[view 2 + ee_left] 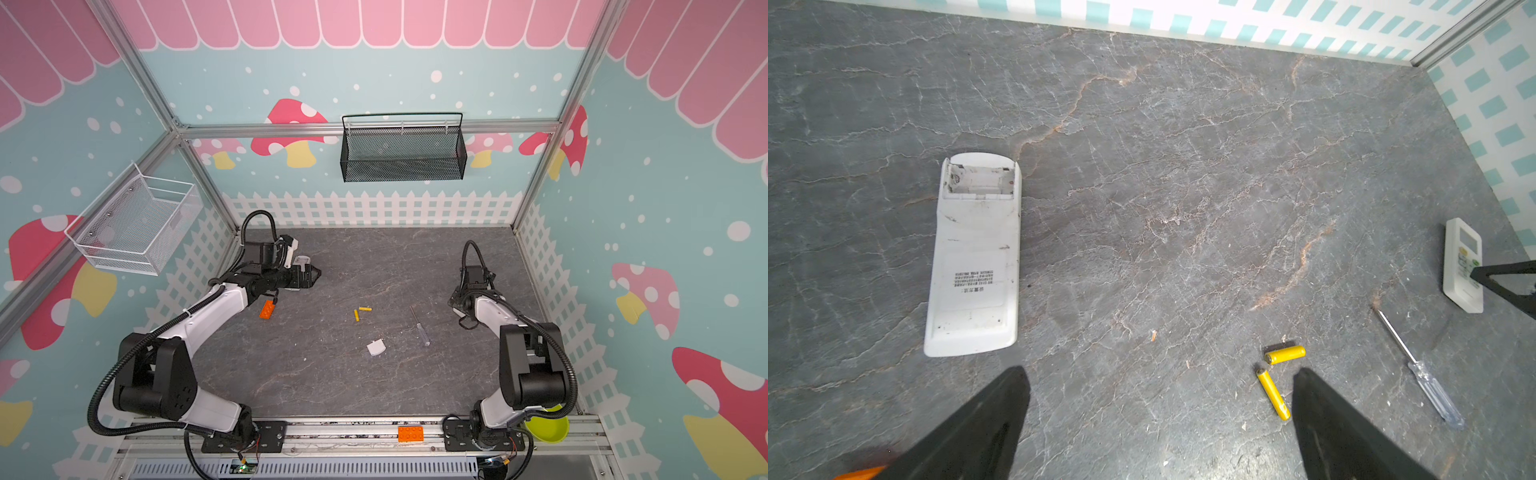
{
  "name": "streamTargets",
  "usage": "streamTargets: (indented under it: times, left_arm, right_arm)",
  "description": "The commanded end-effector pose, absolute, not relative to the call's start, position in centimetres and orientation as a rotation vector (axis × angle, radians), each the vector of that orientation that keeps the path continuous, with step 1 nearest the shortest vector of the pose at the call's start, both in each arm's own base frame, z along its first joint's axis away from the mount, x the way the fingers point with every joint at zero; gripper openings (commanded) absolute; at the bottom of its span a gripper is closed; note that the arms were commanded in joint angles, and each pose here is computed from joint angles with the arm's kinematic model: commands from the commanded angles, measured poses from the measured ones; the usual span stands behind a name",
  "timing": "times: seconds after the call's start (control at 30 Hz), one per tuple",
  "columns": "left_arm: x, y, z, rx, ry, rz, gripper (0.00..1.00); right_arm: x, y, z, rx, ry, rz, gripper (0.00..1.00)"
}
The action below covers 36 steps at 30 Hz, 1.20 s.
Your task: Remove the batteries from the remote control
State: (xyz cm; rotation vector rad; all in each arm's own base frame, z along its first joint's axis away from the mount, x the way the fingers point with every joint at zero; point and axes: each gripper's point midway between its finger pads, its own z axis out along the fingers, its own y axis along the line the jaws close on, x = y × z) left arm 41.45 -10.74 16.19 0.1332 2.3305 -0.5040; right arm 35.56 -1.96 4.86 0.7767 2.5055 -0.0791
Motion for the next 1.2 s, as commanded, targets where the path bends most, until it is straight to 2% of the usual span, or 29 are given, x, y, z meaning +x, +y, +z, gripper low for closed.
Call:
streamTargets:
  times: [0.0, 0.4, 0.87, 0.97, 1.17]
  left_arm:
    - [41.7, -10.8, 16.1, 0.113, 2.323, -0.540, 0.99]
    - [41.9, -9.9, 16.1, 0.096, 2.334, -0.511, 0.99]
    - [42.1, -9.6, 16.1, 0.104, 2.327, -0.494, 0.99]
    - [42.1, -9.5, 16.0, 0.110, 2.323, -0.478, 0.99]
    - [42.2, -9.7, 16.7, 0.162, 2.302, -0.473, 0.99]
  right_arm:
    - [36.7, -2.1, 5.1, 0.801, 2.484, -0.070, 0.96]
    - [37.1, -2.0, 3.1, 0.796, 2.514, -0.074, 0.79]
    - [37.5, -1.8, 0.8, 0.784, 2.547, -0.064, 0.64]
    - [37.2, -2.1, 0.3, 0.785, 2.550, -0.096, 0.57]
    - [37.7, -1.7, 0.9, 0.724, 2.543, -0.064, 0.49]
